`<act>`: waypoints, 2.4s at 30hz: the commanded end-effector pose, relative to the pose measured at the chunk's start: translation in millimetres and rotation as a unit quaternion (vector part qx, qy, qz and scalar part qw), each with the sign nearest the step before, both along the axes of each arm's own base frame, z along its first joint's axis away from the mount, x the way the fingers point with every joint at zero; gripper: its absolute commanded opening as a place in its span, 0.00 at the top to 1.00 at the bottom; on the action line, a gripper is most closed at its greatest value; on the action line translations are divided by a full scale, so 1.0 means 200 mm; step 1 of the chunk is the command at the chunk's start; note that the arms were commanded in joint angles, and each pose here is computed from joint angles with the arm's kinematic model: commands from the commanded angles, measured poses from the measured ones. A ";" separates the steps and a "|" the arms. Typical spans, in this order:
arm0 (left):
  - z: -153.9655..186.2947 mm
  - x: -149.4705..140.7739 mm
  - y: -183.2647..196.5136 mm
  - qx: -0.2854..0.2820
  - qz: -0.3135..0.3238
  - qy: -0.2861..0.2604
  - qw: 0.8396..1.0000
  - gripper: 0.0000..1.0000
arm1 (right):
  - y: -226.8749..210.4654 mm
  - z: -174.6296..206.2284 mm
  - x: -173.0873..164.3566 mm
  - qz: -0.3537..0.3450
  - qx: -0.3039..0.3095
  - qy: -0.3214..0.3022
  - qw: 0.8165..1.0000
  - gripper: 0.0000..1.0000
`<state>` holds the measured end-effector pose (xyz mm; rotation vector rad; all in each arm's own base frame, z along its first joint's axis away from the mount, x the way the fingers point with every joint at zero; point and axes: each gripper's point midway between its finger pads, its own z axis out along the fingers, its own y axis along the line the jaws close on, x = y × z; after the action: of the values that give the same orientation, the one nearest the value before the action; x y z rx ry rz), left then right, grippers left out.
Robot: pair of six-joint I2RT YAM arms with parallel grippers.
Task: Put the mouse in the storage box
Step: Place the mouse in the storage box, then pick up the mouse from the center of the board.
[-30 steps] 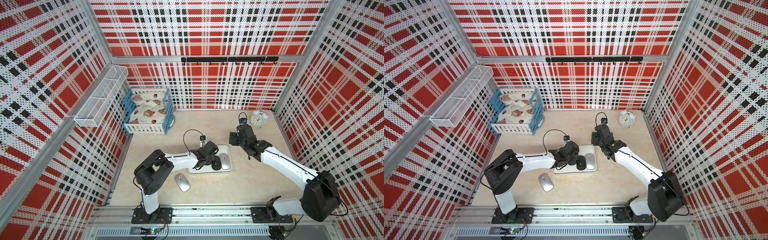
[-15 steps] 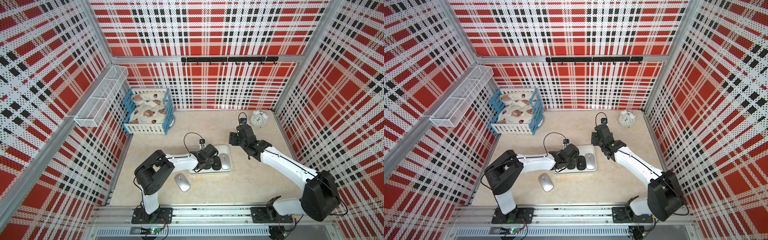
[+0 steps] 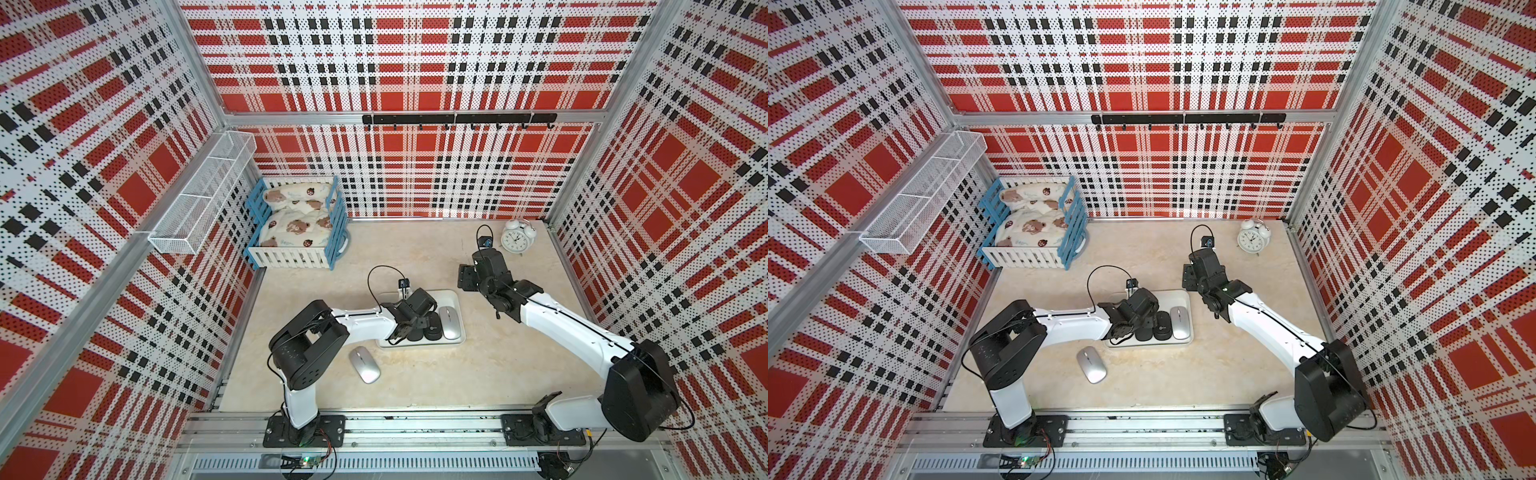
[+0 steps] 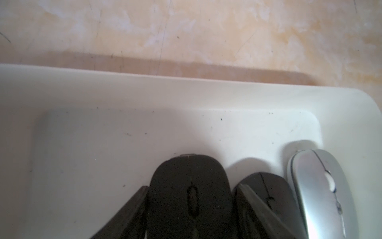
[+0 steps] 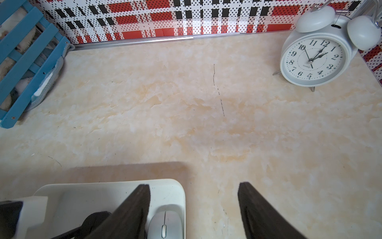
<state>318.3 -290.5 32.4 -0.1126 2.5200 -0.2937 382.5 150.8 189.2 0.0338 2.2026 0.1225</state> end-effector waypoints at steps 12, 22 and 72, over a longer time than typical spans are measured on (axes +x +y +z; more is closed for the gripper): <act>0.57 0.00 0.11 -0.018 0.039 -0.077 0.996 0.18 | 0.15 -0.03 0.03 0.092 0.004 0.009 0.996 0.25; 0.52 -0.26 0.70 -0.046 0.191 -0.054 0.979 0.18 | 0.32 -0.03 0.00 0.171 -0.044 -0.017 0.984 0.24; -0.03 -0.76 0.68 -0.037 0.227 0.129 0.965 0.12 | 0.27 -0.17 0.07 0.130 -0.093 0.015 0.987 0.25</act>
<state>161.1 -154.7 34.4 -0.7891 2.6510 -0.1784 393.0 203.1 154.4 -0.3638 2.2314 0.0708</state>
